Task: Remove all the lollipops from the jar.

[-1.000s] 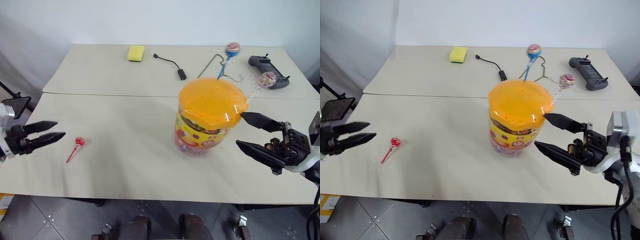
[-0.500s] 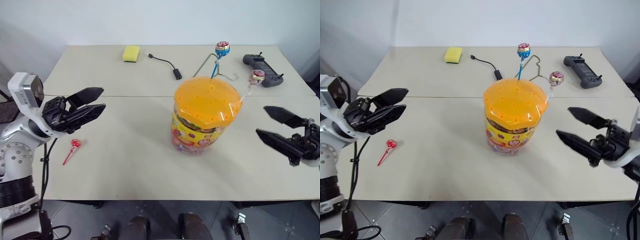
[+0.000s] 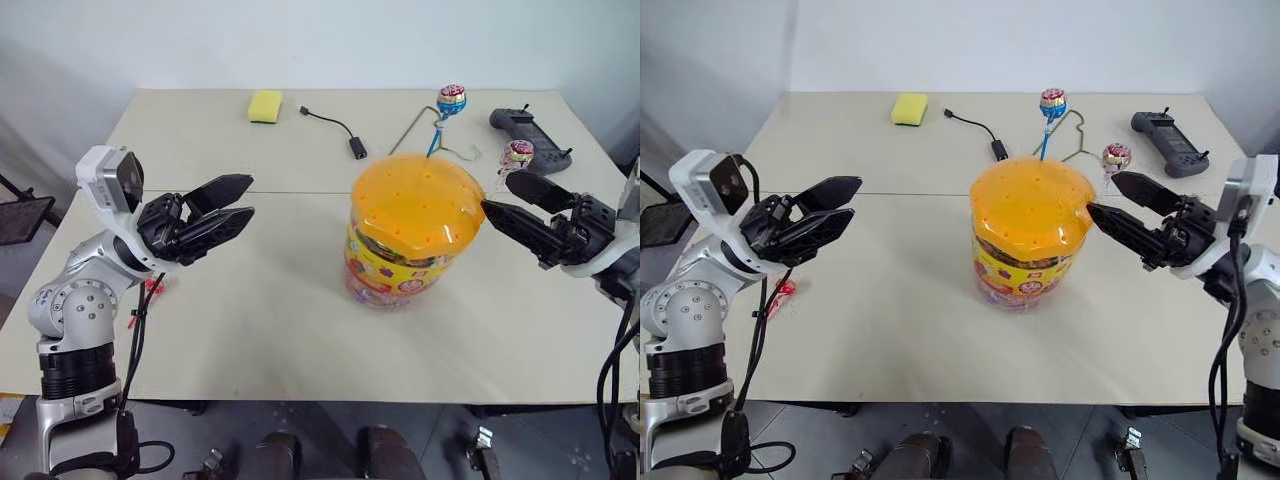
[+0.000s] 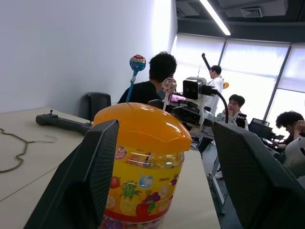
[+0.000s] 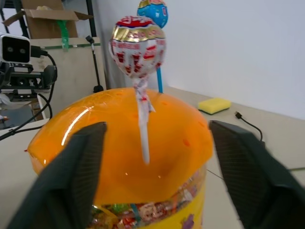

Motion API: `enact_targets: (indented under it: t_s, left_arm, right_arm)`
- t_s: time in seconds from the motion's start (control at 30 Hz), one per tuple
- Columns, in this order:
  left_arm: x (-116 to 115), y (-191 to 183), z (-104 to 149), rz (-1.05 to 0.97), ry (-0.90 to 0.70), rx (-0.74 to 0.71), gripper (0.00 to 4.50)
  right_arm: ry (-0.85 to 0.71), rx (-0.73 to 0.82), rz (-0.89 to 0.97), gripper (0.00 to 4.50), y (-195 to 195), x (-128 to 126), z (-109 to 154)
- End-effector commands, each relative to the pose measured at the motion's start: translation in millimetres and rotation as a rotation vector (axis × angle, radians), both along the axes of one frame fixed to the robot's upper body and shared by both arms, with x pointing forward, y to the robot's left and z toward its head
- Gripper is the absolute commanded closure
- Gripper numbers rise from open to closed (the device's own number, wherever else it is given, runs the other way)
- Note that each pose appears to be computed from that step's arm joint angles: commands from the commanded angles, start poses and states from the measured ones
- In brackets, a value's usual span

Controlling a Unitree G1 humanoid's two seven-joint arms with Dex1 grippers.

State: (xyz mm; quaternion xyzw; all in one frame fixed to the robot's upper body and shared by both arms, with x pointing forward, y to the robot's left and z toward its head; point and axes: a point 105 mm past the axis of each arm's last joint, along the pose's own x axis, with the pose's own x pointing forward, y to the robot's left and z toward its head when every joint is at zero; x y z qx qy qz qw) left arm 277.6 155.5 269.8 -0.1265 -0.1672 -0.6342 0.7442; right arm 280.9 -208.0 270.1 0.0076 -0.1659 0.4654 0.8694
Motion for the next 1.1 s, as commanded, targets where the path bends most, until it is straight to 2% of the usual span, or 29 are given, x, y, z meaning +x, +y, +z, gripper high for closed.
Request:
enact_targets:
  t_s: [0.03,0.23,0.37,0.47,0.53,0.6,0.67,0.77,0.83,0.9,1.0,1.1]
  left_arm:
    - [-7,-5,9,-0.017,-0.047,-0.005,1.2]
    - [-8,-8,12,-0.039,-0.043,-0.046,1.2]
    - [-5,-12,14,-0.05,-0.042,-0.06,1.2]
    - [-4,-17,12,-0.058,-0.054,-0.044,1.2]
    - [-3,-20,9,-0.056,-0.073,-0.002,1.2]
    - [0,-23,-1,-0.041,-0.098,0.092,1.2]
    - [2,-25,-11,-0.041,-0.115,0.175,1.2]
    - [-4,-30,-26,-0.115,-0.122,0.281,1.2]
    - [-9,-31,-33,-0.171,-0.139,0.331,1.2]
    - [-10,-32,-36,-0.189,-0.147,0.356,1.2]
    - [-7,-33,-35,-0.178,-0.163,0.347,1.2]
    - [-5,-33,-28,-0.156,-0.161,0.303,1.2]
  right_arm:
    - [-0.022,-0.005,0.002,2.32,0,0,7]
    - [-0.019,0.033,0.024,4.48,-3,-1,12]
    - [-0.058,0.172,0.062,4.48,-15,-6,42]
    - [-0.088,0.272,-0.017,4.48,-39,-3,62]
    - [-0.033,0.284,-0.12,4.48,-60,3,63]
    - [0.201,0.111,-0.352,4.48,-93,19,26]
    - [0.361,-0.07,-0.507,4.48,-116,22,-8]
    - [0.662,-0.528,-0.778,4.48,-163,9,-86]
    - [0.738,-0.699,-0.794,4.48,-179,-6,-126]
    - [0.733,-0.772,-0.77,4.48,-183,-13,-145]
    - [0.748,-0.744,-0.745,4.48,-181,-16,-156]
    - [0.786,-0.706,-0.688,3.8,-175,-21,-160]
